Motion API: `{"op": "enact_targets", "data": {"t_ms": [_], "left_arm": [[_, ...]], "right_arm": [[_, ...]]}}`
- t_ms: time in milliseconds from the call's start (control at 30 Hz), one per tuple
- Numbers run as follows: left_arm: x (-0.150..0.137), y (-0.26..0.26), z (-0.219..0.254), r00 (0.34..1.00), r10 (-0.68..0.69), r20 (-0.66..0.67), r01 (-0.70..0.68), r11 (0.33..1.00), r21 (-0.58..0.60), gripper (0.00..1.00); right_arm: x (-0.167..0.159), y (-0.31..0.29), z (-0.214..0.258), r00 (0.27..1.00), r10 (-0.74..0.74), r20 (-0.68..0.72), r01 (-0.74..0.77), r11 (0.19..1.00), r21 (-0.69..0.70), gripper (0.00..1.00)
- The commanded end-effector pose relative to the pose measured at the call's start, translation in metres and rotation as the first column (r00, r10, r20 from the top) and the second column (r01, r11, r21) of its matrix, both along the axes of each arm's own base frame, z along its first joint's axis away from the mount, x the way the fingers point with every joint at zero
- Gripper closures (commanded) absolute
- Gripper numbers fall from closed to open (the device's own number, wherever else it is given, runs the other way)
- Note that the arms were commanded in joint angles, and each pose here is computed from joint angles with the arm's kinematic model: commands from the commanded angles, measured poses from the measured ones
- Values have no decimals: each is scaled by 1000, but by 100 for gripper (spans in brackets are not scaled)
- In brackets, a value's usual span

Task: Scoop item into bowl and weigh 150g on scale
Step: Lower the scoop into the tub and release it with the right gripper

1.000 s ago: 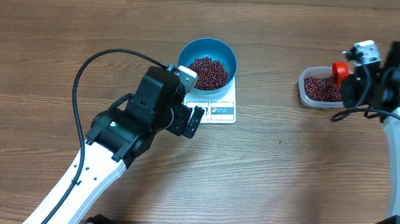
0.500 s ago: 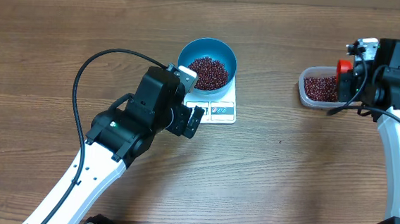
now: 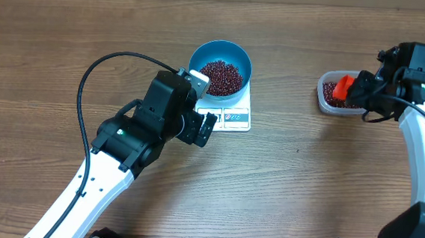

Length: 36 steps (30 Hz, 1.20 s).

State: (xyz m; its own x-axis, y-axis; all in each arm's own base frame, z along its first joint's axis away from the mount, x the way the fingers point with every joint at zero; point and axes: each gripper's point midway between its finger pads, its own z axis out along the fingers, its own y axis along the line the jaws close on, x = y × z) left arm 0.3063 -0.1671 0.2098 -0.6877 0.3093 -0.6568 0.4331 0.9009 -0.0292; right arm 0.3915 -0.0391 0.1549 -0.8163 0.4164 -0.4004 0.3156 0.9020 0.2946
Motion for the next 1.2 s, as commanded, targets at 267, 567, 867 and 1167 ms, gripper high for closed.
{"op": "enact_targets", "data": {"t_ms": [267,567,867,1167], "left_arm": [[-1,-1,-4,1000,-9,-14,9,1000,-1,0],[-1,-1,-4,1000,-9,-14,9,1000,-1,0],[-1,-1,-4,1000,-9,-14,9,1000,-1,0],[-1,-1,-4,1000,-9,-14,9,1000,-1,1]], "right_arm": [[3,-1,-15,997,-57,-52,59,997,46,65],[-7,-14,-21,991,-93,-98,90,995,-36,32],[-20,-22,-27,981,-120,-153,108,990,-87,4],[-23,-21,-28,984,-66,-166,50,994,-102,0]]}}
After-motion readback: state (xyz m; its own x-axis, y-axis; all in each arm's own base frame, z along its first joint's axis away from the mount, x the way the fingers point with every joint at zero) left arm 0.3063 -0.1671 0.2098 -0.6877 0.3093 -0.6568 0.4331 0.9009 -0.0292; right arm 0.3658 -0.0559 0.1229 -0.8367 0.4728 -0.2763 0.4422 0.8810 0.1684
